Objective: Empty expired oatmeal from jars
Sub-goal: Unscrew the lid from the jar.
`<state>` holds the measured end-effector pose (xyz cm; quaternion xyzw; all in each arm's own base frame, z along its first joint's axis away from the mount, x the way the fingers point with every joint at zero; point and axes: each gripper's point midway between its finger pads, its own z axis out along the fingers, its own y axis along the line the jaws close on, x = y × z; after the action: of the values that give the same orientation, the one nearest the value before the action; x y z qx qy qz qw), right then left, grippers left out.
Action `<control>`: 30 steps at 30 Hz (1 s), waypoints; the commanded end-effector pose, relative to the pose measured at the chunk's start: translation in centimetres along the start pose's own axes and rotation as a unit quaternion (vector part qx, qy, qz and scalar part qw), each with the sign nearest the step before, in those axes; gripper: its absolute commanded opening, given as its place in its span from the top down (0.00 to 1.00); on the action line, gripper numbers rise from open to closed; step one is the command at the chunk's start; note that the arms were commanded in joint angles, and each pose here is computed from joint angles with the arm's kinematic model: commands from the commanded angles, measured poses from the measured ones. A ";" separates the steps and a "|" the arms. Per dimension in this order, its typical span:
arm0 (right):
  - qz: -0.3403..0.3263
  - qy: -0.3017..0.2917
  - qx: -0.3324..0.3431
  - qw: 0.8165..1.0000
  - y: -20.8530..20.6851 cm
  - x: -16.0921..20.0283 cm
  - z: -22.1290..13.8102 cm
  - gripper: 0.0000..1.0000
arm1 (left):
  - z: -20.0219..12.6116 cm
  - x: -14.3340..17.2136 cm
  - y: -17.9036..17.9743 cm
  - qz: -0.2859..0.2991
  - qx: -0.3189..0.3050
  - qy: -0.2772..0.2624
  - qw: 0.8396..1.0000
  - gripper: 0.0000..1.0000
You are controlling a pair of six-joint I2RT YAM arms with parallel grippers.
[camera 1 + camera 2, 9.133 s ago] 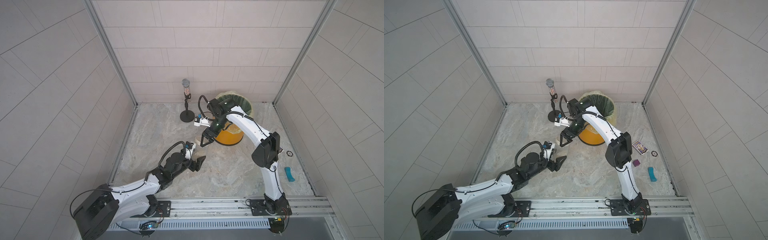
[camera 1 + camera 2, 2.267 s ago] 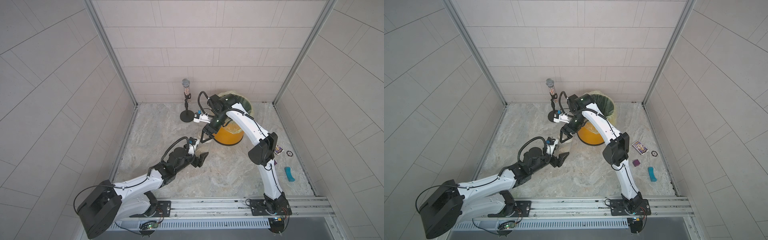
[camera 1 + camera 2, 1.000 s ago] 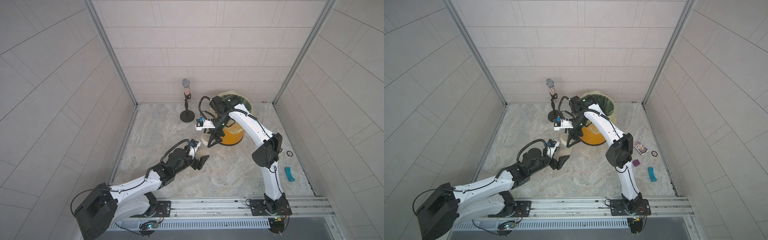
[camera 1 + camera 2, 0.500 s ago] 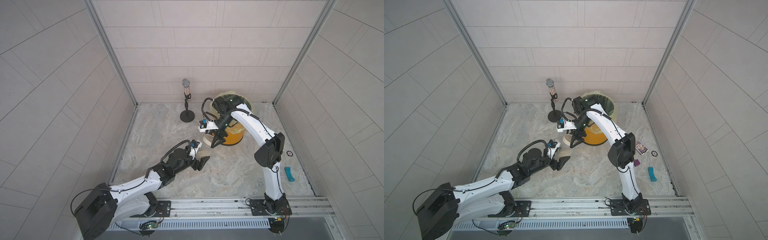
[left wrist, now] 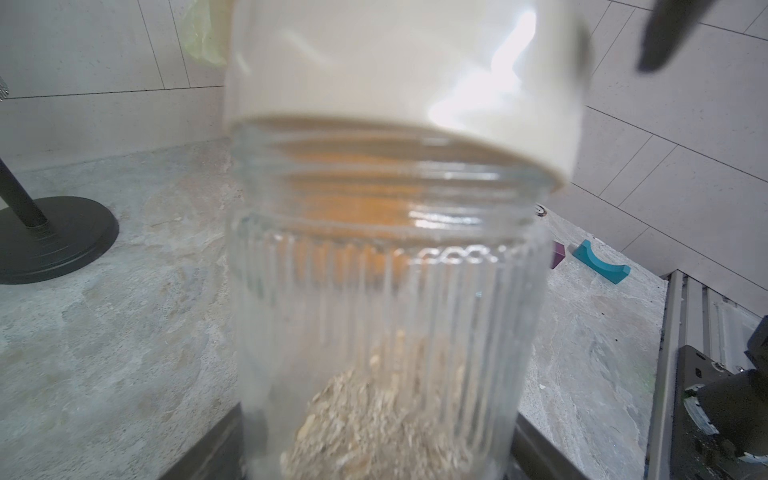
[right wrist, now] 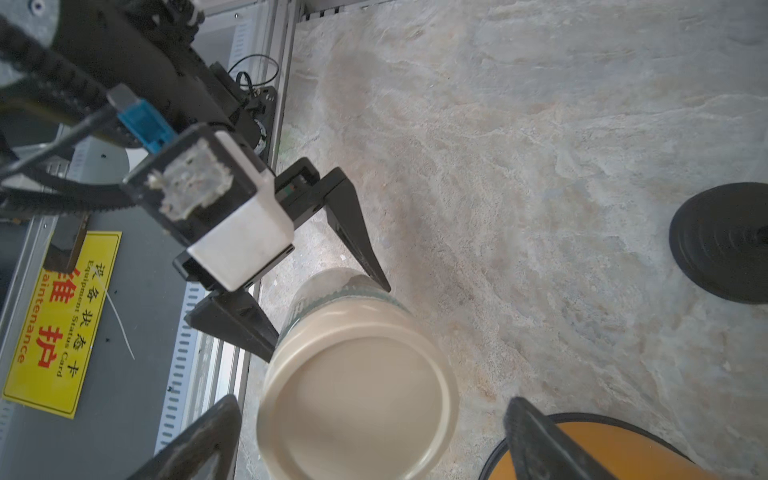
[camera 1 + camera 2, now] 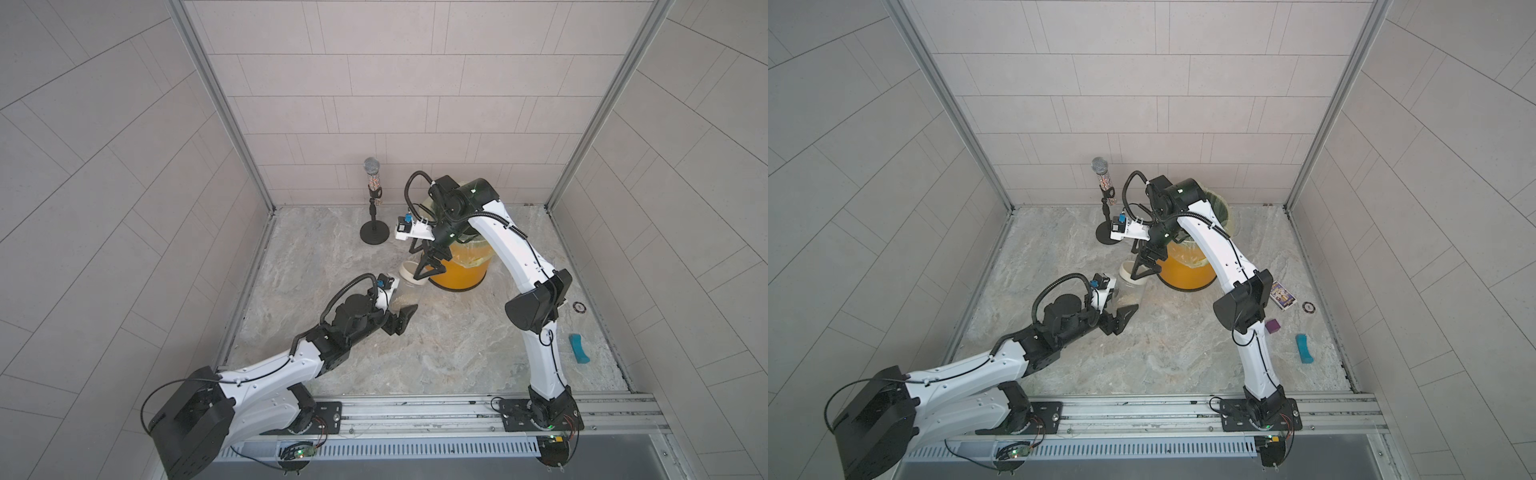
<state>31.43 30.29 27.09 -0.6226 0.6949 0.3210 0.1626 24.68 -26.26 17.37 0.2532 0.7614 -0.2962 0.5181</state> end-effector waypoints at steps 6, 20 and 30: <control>0.180 0.034 -0.094 0.979 1.8 2.0 2.0 0.00 | -0.2 -5.9 -1.0 0.002 0.018 -0.090 0.996 1.00; 0.181 0.024 -0.118 0.976 2.6 1.9 2.2 0.20 | -0.4 -6.0 -0.8 0.003 0.011 -0.093 0.996 1.00; 0.155 0.019 -0.120 0.981 3.5 1.8 1.6 0.48 | -0.5 -5.5 -0.4 0.003 0.002 -0.090 0.996 1.00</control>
<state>31.14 31.84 23.60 -0.5378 0.7396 0.3977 0.0744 24.99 -25.94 16.39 0.2482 0.7741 -0.2843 0.5083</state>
